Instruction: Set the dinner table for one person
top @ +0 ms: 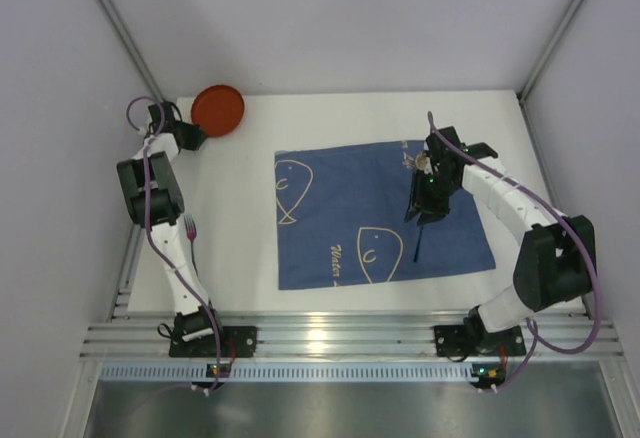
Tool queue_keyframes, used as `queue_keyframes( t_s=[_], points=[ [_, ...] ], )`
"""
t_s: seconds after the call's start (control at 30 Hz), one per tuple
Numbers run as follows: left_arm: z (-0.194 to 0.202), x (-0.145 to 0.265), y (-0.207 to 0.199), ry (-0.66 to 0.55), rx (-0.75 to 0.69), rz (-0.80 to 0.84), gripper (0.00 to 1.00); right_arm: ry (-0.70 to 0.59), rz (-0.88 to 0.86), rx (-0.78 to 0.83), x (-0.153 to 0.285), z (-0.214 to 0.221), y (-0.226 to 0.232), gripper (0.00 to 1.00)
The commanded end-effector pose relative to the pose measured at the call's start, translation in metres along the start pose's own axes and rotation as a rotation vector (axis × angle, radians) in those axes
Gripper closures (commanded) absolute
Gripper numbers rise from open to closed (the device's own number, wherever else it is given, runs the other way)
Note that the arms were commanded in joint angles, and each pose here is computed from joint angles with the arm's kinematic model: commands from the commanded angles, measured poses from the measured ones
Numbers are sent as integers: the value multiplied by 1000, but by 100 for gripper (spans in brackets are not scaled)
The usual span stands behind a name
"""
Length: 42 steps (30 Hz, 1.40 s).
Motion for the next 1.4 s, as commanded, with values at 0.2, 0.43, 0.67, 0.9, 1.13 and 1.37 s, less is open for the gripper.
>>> queue_keyframes(
  t_s=[0.2, 0.43, 0.67, 0.9, 1.13, 1.37],
  points=[
    [91, 85, -80, 277, -515, 203, 100, -133, -92, 84, 30, -7, 9, 62],
    [217, 157, -68, 518, -810, 252, 100, -170, -136, 101, 47, -1, 9, 58],
    [332, 200, -38, 756, -928, 262, 100, -119, -148, 111, 26, 16, -3, 71],
    [393, 230, -28, 871, -1034, 274, 100, -43, -108, 40, -32, 14, -22, 100],
    [417, 232, -10, 932, -1130, 202, 100, 16, -15, 29, -69, 9, -43, 100],
    [407, 222, 19, 904, -1192, 71, 100, 65, 51, -5, -89, 17, -66, 100]
  ],
)
Point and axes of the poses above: each gripper's point midway between its finger pads, its own x axis back along the fingers, its own y axis along the line the jaws close on, z = x × y, the point moved 5 cm from there along x, back along the fingers, and after that the axes turned 3 degrees about -x, right-handed, at the moved point
